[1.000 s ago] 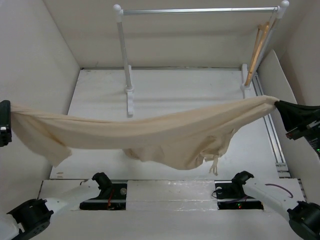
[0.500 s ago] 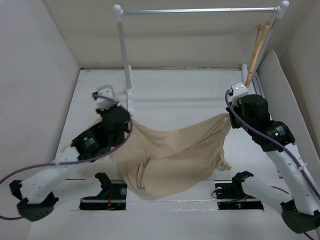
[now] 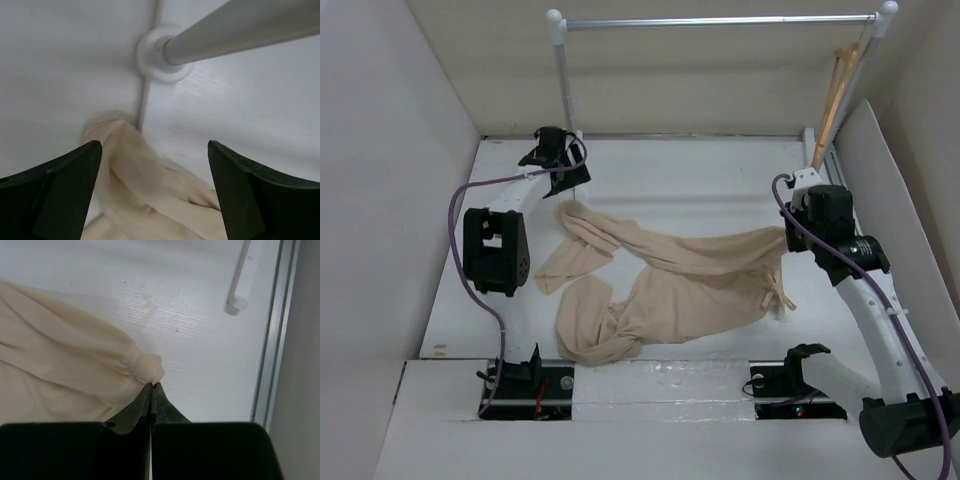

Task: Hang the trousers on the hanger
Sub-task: Flatten out the trousers at the center of the board.

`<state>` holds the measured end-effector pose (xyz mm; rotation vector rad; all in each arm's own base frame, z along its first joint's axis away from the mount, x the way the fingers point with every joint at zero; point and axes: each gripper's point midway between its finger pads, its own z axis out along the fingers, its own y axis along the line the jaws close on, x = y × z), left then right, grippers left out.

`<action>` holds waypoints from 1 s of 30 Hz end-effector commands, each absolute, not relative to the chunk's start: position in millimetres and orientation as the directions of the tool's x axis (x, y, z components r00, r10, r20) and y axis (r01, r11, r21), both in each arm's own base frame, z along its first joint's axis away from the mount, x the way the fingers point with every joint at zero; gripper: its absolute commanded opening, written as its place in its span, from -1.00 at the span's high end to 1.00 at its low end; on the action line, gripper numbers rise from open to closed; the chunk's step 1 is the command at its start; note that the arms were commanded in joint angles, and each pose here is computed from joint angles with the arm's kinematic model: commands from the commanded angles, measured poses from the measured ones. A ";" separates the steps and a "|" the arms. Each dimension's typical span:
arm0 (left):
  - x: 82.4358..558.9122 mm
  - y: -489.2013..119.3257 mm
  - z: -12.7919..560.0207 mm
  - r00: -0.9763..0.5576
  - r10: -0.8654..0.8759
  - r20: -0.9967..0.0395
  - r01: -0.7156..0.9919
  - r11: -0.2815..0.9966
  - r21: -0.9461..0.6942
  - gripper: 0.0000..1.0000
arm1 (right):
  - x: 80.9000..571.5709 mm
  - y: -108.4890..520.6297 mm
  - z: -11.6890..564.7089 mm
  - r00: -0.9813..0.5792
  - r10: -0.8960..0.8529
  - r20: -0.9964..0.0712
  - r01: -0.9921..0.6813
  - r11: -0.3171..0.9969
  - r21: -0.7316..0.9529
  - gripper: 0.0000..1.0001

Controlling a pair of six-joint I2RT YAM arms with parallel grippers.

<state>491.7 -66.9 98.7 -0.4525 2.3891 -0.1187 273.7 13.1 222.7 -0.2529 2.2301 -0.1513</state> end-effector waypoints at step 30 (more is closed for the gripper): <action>285.4 -81.9 43.5 -0.740 -0.442 -0.506 -0.384 0.896 -0.222 0.36 | 261.0 59.0 227.8 -0.497 -0.268 -0.825 -0.355 0.931 -0.089 1.00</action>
